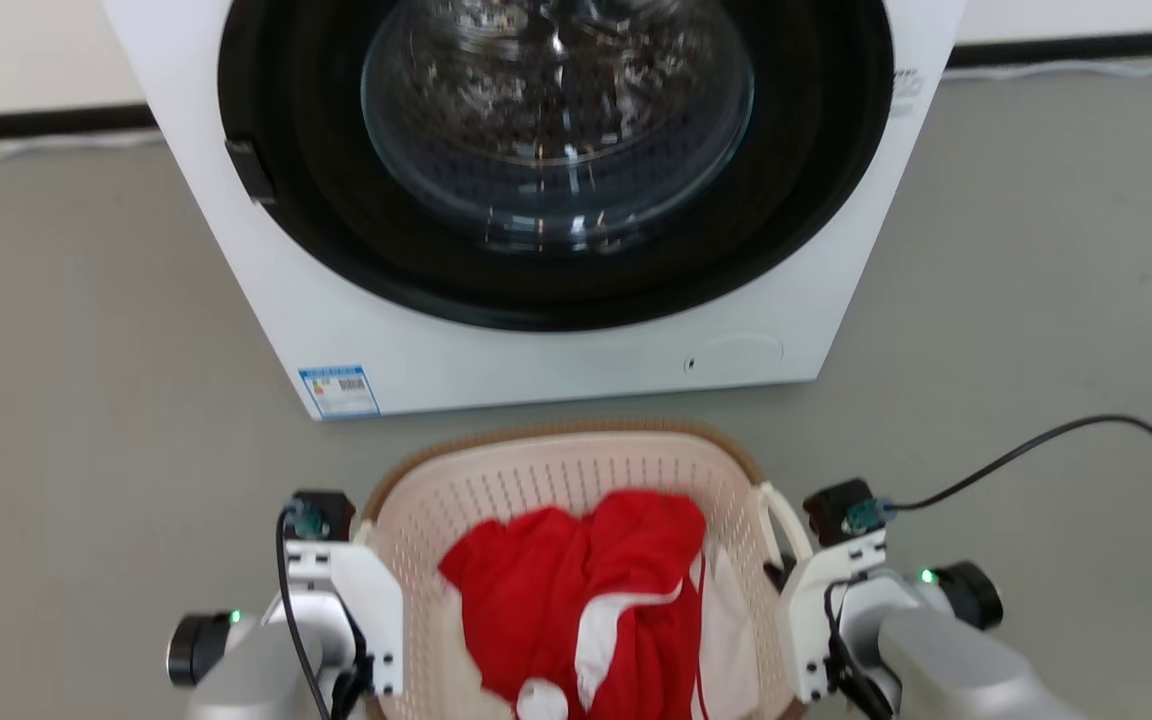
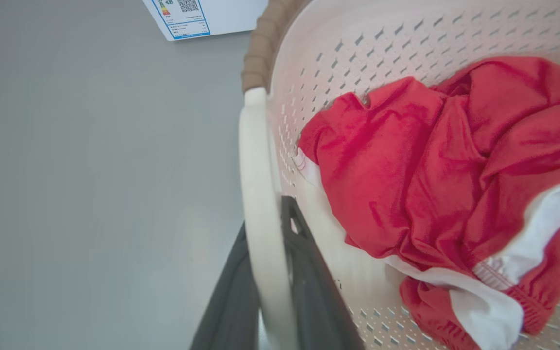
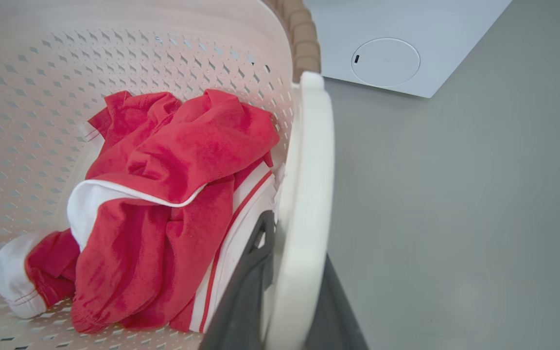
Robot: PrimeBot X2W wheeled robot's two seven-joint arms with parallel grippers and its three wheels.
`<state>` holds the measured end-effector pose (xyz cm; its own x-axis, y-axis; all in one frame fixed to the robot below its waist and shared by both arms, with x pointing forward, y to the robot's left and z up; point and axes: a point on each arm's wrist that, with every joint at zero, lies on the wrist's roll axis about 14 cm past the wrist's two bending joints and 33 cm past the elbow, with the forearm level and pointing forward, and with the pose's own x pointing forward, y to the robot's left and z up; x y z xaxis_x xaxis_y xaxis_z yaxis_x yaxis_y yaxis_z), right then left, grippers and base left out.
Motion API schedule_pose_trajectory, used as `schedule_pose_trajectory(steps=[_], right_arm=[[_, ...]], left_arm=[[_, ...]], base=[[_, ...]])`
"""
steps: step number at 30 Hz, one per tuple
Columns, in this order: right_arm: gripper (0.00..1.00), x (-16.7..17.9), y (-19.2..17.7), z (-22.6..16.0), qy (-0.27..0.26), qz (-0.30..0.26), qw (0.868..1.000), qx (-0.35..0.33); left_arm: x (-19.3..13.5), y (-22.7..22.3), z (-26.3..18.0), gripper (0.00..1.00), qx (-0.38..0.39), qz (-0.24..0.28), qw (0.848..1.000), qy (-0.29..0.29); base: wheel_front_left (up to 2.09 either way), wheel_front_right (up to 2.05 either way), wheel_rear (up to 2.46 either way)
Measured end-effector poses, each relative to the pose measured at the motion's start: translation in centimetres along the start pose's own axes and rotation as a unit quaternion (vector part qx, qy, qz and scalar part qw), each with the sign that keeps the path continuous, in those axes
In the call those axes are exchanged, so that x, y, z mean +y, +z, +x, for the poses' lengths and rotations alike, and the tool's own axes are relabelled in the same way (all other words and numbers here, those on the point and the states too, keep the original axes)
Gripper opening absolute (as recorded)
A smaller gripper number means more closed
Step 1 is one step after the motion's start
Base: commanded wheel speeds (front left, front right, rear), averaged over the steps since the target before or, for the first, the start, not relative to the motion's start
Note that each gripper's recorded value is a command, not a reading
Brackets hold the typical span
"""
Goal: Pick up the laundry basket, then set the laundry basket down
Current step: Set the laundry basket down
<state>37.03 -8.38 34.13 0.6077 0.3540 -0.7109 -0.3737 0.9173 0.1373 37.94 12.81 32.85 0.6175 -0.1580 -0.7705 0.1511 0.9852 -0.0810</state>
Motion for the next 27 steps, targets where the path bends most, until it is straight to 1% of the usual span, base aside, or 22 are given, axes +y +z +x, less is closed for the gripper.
schedule_pose_trajectory(steps=[3, 11, 19, 27], right_arm=[[0.00, -0.6, 0.8, 1.0, -0.001, 0.000, 1.000, -0.006], [0.00, -1.7, 1.2, 4.2, 0.004, -0.006, 1.000, 0.005], [0.00, -3.6, 2.6, 7.7, 0.000, -0.016, 1.000, -0.012], [0.00, -5.4, 1.6, 12.1, 0.002, -0.020, 1.000, -0.003]], left_arm=[[0.1, 1.0, 1.0, 0.00, -0.006, 0.001, 1.000, 0.000], [0.7, 1.6, 4.1, 0.00, 0.004, 0.003, 1.000, 0.005], [1.1, 3.8, 7.7, 0.00, -0.018, 0.010, 1.000, 0.008], [1.8, 4.3, 12.3, 0.00, -0.023, 0.013, 1.000, 0.013]], base=[[0.00, 0.00, 0.00], [0.00, 0.00, 0.00], [0.00, 0.00, 0.00], [0.00, 0.00, 0.00]])
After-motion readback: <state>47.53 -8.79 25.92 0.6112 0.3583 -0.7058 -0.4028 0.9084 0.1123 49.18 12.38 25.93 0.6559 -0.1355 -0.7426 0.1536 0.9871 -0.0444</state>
